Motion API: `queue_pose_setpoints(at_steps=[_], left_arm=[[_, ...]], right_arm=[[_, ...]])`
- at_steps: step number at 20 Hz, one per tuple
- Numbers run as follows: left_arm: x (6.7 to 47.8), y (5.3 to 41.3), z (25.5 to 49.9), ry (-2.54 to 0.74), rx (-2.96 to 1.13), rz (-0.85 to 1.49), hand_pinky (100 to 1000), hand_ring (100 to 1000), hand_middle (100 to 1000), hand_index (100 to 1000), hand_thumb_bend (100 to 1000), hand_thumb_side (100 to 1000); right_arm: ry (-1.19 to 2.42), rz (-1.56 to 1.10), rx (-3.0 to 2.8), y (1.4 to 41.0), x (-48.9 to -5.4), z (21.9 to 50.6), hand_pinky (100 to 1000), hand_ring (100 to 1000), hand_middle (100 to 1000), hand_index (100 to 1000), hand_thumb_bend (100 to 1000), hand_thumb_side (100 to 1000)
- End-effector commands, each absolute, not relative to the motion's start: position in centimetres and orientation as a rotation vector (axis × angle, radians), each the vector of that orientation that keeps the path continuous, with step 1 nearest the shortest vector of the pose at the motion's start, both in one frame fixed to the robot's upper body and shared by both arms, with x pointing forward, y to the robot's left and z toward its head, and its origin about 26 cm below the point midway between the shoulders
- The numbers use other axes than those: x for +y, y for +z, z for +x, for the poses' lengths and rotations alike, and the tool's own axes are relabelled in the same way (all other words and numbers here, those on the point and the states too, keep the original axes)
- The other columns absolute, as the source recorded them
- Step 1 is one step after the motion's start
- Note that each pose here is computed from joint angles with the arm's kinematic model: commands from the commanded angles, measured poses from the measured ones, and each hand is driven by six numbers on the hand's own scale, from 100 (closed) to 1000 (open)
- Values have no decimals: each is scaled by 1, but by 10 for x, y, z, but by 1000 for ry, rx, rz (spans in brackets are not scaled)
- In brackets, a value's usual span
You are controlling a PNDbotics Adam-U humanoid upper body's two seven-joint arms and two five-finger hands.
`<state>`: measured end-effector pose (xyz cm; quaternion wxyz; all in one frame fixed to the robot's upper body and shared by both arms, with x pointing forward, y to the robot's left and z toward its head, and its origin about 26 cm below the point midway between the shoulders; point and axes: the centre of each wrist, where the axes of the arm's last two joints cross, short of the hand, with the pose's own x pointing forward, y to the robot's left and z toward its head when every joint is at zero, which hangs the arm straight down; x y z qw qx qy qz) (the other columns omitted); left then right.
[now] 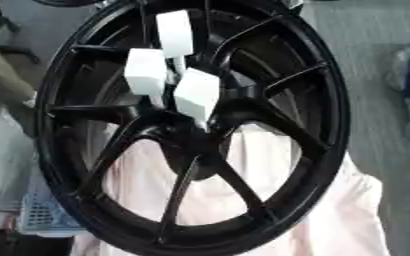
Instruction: Pull the pin out of the wheel hub.
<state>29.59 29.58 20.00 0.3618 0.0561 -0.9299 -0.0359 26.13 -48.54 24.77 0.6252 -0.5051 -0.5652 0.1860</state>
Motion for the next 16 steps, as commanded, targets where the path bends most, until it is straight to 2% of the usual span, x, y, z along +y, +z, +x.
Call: queue_pose_setpoints(at_steps=[1,3,6,11,16], left_arm=[[297,208,294,-97,-2424,151,841,671,592,723,100,702],[297,208,294,-97,-2424,149,841,671,592,723,100,703],[297,207,294,-97,-2422,148,841,672,592,723,100,707],[297,207,293,-97,-2421,150,841,672,593,723,100,703],[297,208,293,-97,-2423,152,841,672,593,723,100,702]], right_arm=[[394,-1216,-1287,252,-495,259,723,863,789,780,240,100],[394,-1219,-1264,247,-498,258,745,900,857,844,306,100],[405,-1211,-1231,242,-502,256,773,943,910,877,333,100],[397,-1217,-1218,241,-507,254,770,941,909,877,342,100],[383,-1228,-1252,244,-504,255,756,925,885,860,310,100]])
